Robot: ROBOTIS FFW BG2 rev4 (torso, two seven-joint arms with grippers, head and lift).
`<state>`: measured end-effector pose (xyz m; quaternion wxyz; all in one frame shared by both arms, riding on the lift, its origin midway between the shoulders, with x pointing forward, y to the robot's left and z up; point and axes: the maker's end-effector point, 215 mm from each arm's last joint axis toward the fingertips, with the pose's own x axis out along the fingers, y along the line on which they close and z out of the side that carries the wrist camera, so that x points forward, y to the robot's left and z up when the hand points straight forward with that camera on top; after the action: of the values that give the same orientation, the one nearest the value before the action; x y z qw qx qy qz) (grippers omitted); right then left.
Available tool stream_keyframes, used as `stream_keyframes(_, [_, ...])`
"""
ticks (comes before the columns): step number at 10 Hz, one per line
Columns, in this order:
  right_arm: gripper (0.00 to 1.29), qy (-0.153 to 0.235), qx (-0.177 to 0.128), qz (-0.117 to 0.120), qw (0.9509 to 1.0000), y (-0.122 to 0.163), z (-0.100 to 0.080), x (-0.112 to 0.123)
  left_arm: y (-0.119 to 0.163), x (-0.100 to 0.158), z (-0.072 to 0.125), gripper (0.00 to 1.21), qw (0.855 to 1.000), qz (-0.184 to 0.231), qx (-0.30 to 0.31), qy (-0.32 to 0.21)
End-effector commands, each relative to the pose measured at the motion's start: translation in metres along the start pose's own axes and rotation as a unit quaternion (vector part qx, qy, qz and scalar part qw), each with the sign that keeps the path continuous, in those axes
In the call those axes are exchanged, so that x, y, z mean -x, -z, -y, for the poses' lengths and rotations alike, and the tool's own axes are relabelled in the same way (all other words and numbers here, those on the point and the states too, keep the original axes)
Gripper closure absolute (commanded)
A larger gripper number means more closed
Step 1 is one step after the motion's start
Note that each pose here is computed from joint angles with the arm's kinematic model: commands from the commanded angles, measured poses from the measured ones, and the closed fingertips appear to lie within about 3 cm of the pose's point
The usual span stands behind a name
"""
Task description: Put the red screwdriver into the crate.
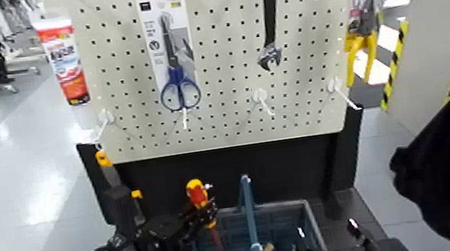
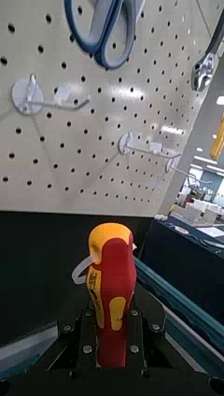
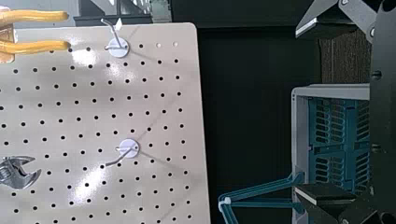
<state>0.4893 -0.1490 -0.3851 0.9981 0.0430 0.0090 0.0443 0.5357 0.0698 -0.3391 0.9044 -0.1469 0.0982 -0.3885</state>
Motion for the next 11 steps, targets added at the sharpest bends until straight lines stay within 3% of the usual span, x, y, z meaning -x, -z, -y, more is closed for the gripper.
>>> stream_keyframes(1, [0.14, 0.000, -0.002, -0.002, 1.0000, 0.002, -0.001, 0.000, 0.032, -0.008, -0.012, 1.20, 1.000, -0.009, 0.027, -0.006])
stream_keyframes(6, [0.14, 0.000, -0.006, -0.003, 1.0000, 0.003, -0.001, 0.000, 0.061, -0.023, -0.004, 1.19, 0.996, -0.024, 0.087, 0.015])
stream_keyframes(7, [0.14, 0.000, -0.007, -0.002, 1.0000, 0.002, -0.001, 0.000, 0.061, -0.022, -0.004, 1.12, 0.995, -0.022, 0.095, 0.016])
stream_keyframes(11, [0.14, 0.001, -0.008, -0.003, 1.0000, 0.003, 0.000, 0.000, 0.044, -0.024, 0.004, 0.11, 0.995, -0.001, 0.095, 0.026])
